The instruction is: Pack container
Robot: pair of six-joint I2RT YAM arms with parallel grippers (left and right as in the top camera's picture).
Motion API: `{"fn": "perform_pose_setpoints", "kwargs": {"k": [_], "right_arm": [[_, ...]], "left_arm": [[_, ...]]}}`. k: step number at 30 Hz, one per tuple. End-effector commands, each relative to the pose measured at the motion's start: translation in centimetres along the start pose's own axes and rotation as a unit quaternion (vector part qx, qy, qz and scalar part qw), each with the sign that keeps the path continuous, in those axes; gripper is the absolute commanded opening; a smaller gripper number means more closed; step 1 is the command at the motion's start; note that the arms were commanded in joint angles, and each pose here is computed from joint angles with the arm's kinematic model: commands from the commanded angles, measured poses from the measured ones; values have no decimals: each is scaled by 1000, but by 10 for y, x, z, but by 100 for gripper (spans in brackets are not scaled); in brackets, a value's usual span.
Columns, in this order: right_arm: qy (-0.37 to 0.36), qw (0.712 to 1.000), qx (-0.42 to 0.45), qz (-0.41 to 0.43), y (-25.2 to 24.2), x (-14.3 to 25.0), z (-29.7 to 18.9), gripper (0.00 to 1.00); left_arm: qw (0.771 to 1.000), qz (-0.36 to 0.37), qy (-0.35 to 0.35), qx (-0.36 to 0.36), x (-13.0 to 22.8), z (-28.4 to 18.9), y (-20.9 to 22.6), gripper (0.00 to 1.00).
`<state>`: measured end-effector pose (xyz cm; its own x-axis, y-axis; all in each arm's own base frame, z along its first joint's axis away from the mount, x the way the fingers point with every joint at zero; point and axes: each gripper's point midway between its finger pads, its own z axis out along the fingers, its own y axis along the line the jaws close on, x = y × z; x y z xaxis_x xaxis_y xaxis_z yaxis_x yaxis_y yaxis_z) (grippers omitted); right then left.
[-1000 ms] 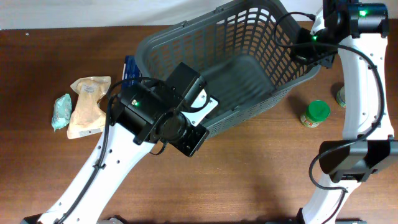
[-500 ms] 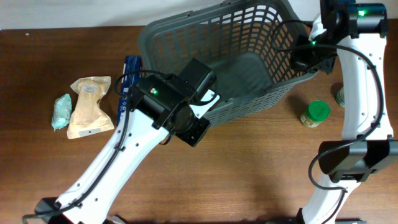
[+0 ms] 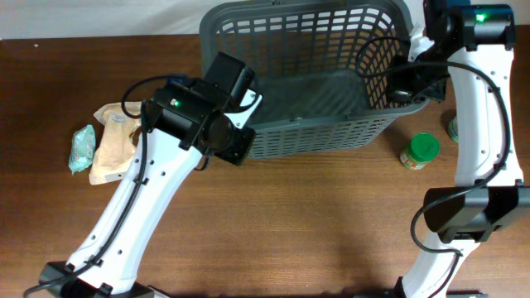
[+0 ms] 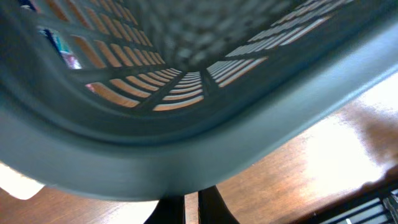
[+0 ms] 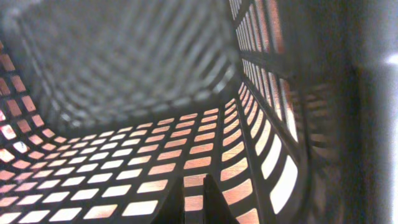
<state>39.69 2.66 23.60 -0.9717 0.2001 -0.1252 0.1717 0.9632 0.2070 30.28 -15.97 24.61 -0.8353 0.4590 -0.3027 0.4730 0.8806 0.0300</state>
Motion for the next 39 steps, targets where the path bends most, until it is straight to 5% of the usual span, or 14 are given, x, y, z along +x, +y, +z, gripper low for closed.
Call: {"fn": "perform_pose_setpoints", "kwargs": {"k": [1,12,24,27,32,39], "right_arm": [[-2,999,-12,-44,18,6,-4,4],[-10,997,-18,-68,37,8,-6,4],[-230,969,-55,-65,42,-24,-133,4],[-229,972,-18,-48,23,-28,-129,4],[-259,961,68,63,-35,-41,-138,4],[-245,953,105,144,-97,-52,-129,4]], "left_arm": [[1000,1,-17,-13,-10,1,12,2],[999,-1,-27,-23,-15,0,31,2],[996,-75,-46,-24,5,-32,62,2],[997,-69,-21,7,16,-31,47,2],[996,-77,-17,-38,19,-32,62,2],[965,-235,-70,-93,10,-39,127,9]]}}
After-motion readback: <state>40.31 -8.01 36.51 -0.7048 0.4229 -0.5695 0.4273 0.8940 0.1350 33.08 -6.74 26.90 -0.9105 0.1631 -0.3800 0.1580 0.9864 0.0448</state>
